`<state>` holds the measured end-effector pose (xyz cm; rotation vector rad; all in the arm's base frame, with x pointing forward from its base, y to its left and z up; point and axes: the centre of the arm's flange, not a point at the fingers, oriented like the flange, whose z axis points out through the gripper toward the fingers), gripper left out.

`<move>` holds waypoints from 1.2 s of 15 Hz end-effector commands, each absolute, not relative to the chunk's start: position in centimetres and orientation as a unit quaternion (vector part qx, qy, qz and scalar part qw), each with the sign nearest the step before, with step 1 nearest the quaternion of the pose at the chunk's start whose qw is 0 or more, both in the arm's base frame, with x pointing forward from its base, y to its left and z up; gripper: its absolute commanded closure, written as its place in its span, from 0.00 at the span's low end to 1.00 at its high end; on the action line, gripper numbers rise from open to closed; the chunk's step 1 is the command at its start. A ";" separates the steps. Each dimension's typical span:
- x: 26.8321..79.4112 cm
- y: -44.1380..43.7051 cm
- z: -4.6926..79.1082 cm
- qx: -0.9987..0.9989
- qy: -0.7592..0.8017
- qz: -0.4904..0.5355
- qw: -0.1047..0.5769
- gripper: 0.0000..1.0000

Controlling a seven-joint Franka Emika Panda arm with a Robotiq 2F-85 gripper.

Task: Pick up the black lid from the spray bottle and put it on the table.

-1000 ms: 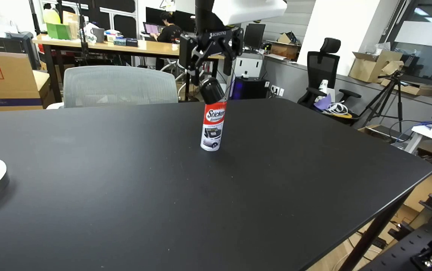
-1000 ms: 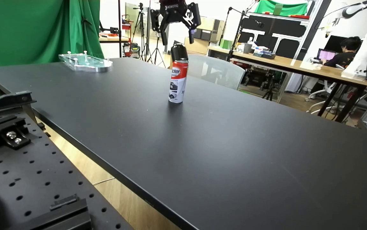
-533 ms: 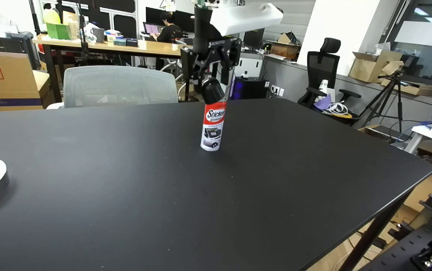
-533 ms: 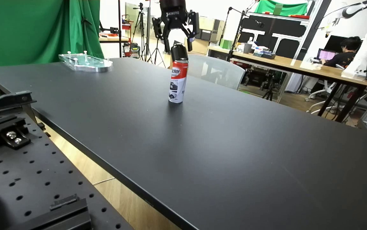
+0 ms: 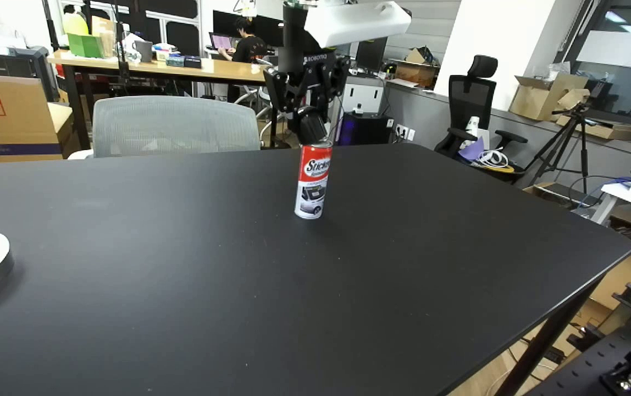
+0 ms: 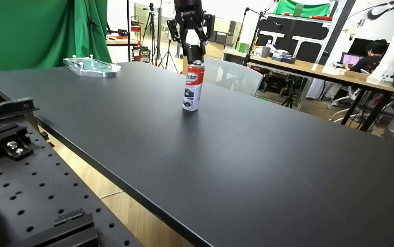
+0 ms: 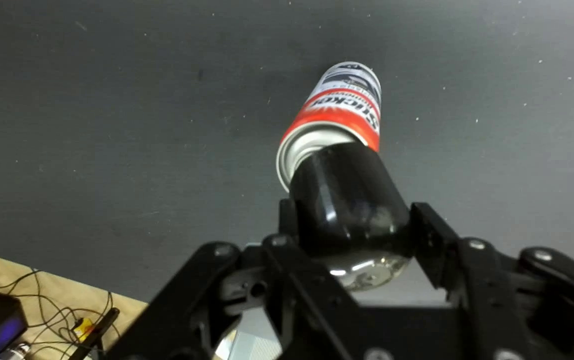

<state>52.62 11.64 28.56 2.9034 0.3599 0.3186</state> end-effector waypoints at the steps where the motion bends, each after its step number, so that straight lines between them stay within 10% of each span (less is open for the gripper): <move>1: 52.1 11.8 31.5 0.983 0.096 0.132 0.088 0.67; 18: 45.9 -1.9 34.9 0.981 -0.095 0.164 0.045 0.67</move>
